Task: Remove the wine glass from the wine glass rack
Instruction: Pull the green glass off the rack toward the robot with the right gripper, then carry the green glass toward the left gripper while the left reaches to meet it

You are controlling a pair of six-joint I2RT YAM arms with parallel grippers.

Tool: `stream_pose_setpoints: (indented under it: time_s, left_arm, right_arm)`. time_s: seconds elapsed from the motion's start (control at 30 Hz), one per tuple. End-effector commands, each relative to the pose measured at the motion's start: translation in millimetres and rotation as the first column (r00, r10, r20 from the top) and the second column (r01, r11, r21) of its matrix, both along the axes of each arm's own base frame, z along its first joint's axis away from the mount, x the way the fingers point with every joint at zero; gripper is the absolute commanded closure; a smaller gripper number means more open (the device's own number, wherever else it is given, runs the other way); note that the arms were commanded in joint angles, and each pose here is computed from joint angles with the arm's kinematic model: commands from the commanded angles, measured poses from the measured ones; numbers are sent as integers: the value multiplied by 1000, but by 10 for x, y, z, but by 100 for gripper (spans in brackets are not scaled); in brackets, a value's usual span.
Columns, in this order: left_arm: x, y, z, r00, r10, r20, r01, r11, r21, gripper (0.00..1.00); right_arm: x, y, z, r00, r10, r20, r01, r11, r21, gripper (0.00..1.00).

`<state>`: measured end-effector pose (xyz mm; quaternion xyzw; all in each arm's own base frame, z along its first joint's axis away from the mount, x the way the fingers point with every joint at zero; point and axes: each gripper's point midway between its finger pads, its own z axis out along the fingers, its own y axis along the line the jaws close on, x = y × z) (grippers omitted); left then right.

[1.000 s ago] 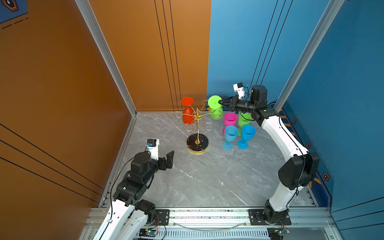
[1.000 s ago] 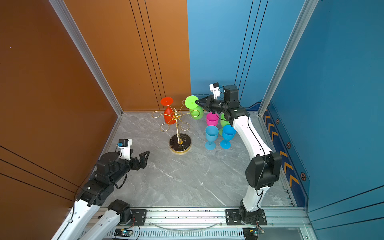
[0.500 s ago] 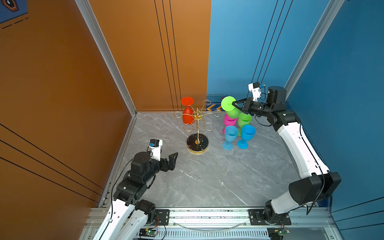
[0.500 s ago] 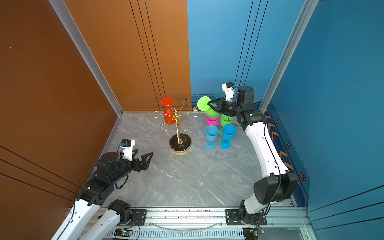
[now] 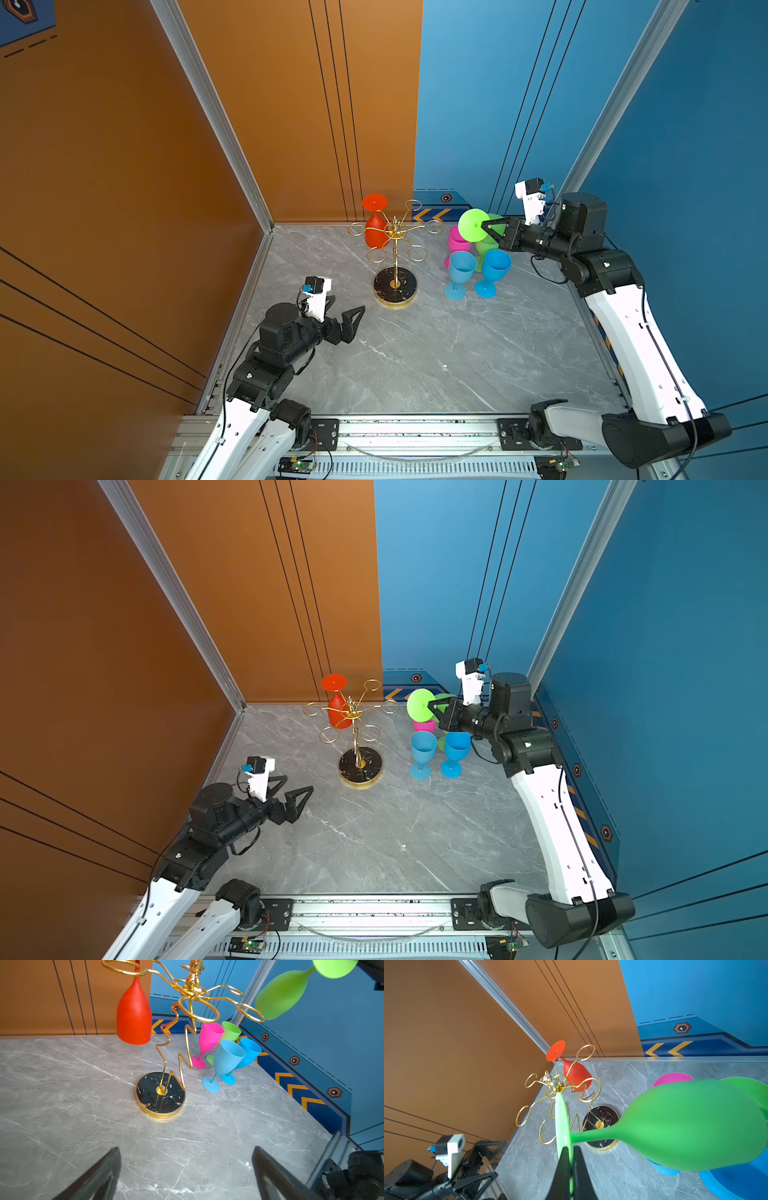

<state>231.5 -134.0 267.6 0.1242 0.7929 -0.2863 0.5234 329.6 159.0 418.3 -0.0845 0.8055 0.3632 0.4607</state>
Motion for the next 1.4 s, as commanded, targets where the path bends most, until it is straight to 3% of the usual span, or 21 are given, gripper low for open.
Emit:
stream_pose_setpoints:
  time_s: [0.0,0.23,0.47,0.73,1.17,1.37]
  left_arm:
    - [-114,-173,131,993,-118,21,120,990,-77,2]
    - [-335,-407,415,955,-291,59,297,936,-191,2]
    - [-496,-589,669,896,-436,81,438,841,-317,0]
    - [-567,-752,713,817,-576,20,529,736,-422,9]
    - [-789,-828,677,731,-681,-25,596,657,-461,30]
    - [-860,-885,626,695,-717,-59,608,629,-485,44]
  right_arm:
    - [-262,40,-77,999,42,30,-40,997,-73,100]
    - [-729,235,-310,986,161,41,-153,976,-156,100]
    - [-1134,400,-578,957,290,29,-276,934,-227,100]
    - [-1460,663,-780,912,411,-7,-403,890,-214,100]
    - [-1709,1375,-827,831,556,20,-551,827,-111,100]
    - [-1715,1626,-818,804,595,30,-589,802,-102,100]
